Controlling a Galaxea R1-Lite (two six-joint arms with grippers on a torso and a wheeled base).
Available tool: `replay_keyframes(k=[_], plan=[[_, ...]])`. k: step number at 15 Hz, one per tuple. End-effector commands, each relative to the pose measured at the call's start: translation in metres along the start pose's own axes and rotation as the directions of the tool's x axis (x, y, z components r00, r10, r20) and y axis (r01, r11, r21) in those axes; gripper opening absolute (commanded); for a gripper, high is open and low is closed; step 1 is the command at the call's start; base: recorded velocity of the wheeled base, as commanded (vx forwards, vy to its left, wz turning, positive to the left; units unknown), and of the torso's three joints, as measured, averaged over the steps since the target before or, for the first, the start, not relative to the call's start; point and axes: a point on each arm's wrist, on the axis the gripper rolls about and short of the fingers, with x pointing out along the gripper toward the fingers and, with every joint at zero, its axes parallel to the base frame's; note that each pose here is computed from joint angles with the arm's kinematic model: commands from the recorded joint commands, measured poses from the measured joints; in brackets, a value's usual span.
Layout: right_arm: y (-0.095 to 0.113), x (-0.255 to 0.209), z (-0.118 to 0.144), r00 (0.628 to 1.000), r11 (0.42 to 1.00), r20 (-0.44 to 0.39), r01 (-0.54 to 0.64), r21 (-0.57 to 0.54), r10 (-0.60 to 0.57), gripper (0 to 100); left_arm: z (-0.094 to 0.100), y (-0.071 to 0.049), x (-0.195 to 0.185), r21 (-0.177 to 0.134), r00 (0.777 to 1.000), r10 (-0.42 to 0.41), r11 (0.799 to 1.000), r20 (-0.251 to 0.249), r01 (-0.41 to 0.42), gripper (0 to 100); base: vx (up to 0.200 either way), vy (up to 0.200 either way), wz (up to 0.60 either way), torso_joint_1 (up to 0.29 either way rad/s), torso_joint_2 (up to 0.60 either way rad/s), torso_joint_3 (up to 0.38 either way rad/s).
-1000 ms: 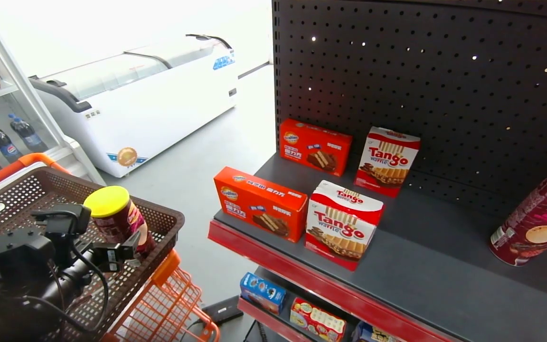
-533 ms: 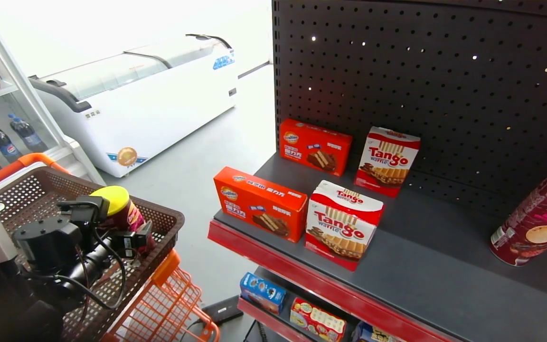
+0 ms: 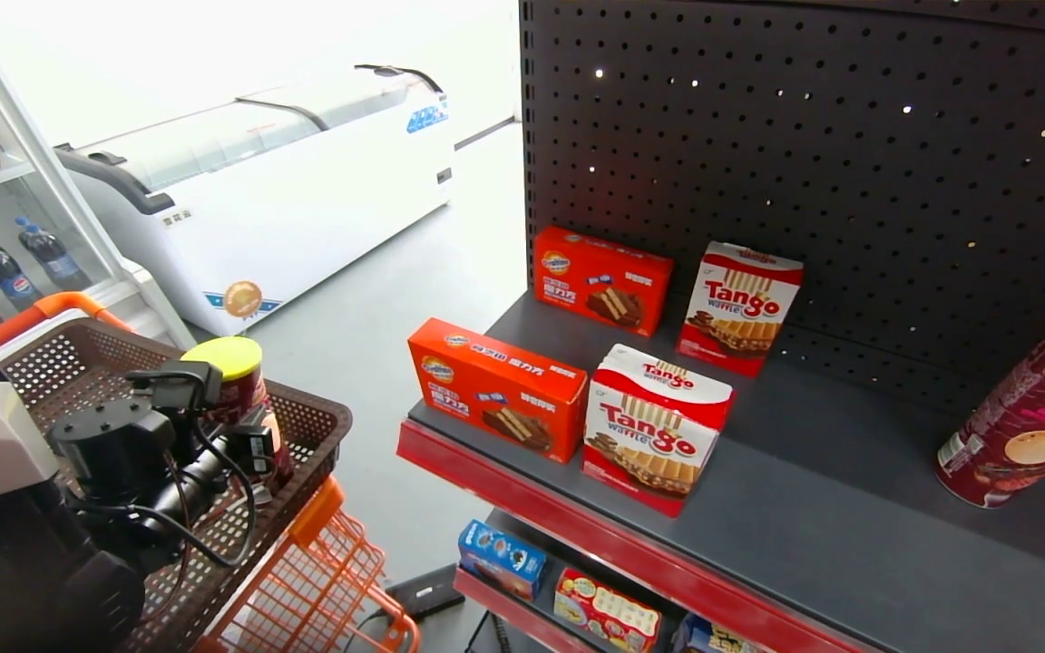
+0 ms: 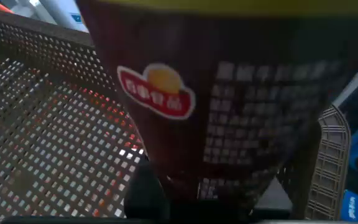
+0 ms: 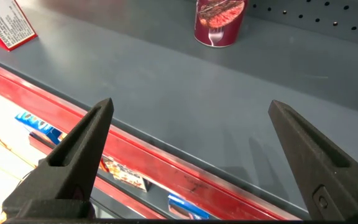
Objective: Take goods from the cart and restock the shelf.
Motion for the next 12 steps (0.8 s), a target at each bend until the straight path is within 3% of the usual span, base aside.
replay_keyframes(k=[1, 3, 7, 10, 12], plan=[[0.0, 0.0, 0.0, 1.0, 1.0, -0.001, 0.0, 0.0, 0.0, 100, 0.012, -0.003, -0.006, -0.001, 1.0, -0.012, 1.0, 0.017, 0.012, 0, 0.0, 0.0, 0.0, 0.0, 0.0, 0.0], [0.0, 0.0, 0.0, 1.0, 1.0, -0.001, 0.0, 0.0, 0.0, 100, 0.033, 0.0, -0.012, -0.02, 0.999, -0.011, 1.0, 0.052, 0.012, 0, 0.0, 0.0, 0.0, 0.0, 0.0, 0.0], [0.0, 0.0, 0.0, 1.0, 1.0, -0.001, 0.0, 0.0, 0.0, 100, 0.101, 0.01, -0.037, -0.056, 0.992, -0.051, 0.997, 0.117, 0.057, 0, 0.0, 0.0, 0.0, 0.0, 0.0, 0.0], [0.0, 0.0, 0.0, 1.0, 1.0, -0.001, 0.0, 0.0, 0.0, 100, 0.133, 0.013, -0.064, -0.032, 0.968, -0.167, 0.984, 0.189, 0.176, 0, 0.0, 0.0, 0.0, 0.0, 0.0, 0.0], [0.0, 0.0, 0.0, 1.0, 1.0, -0.001, 0.0, 0.0, 0.0, 100, 0.144, 0.01, -0.065, -0.025, 0.951, -0.186, 0.98, 0.248, 0.198, 0, 0.0, 0.0, 0.0, 0.0, 0.0, 0.0]])
